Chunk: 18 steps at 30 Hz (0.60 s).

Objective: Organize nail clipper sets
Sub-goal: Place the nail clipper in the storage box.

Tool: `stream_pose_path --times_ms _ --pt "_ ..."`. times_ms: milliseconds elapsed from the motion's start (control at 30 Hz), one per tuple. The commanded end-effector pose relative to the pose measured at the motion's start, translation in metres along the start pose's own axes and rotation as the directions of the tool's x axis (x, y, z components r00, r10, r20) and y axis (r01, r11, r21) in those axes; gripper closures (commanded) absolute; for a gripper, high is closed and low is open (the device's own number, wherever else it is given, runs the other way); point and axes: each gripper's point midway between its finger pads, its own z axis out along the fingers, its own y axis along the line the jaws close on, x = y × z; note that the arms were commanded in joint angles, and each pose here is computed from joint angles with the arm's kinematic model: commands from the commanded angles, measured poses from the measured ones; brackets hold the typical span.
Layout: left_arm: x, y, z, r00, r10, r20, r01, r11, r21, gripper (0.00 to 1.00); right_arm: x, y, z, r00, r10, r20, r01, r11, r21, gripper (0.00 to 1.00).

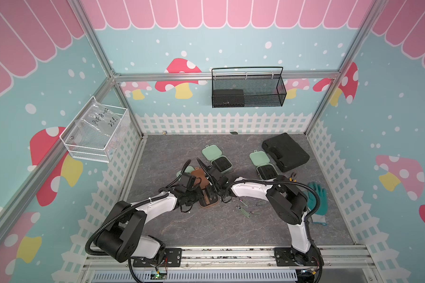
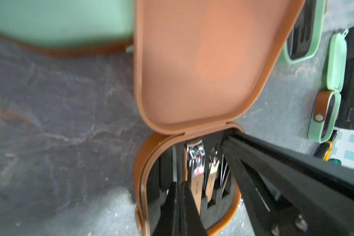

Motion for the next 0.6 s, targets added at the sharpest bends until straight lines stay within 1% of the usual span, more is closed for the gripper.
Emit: stream_pose_path --times_ms 0,67,167,333,467,567 --pt "0.001 0.016 0.013 1.0 -0.025 0.013 0.025 0.998 -0.062 0.98 0.061 -0.014 0.011 0.981 0.006 -0.193 0.0 0.999 0.033 0.88" --pt "0.003 0.025 0.016 0.999 -0.032 0.008 0.033 0.995 -0.093 1.0 0.058 -0.011 0.009 0.982 0.003 -0.187 0.002 1.0 0.023 0.88" --pt "0.008 0.035 0.019 0.999 -0.042 -0.004 0.041 0.991 -0.126 1.0 0.049 -0.005 0.006 0.985 -0.005 -0.173 0.005 1.0 -0.002 0.88" --pt "0.017 0.048 0.021 0.998 -0.056 -0.018 0.052 0.987 -0.152 1.0 0.017 0.012 -0.008 0.994 -0.026 -0.103 0.02 0.998 -0.064 0.83" --pt "0.019 0.051 0.02 0.998 -0.06 -0.021 0.056 0.987 -0.153 1.0 -0.013 0.023 -0.025 0.999 -0.036 -0.033 0.032 0.994 -0.102 0.8" --pt "0.019 0.05 0.019 0.998 -0.059 -0.02 0.056 0.987 -0.149 1.0 -0.026 0.029 -0.035 0.999 -0.036 -0.001 0.036 0.992 -0.122 0.79"
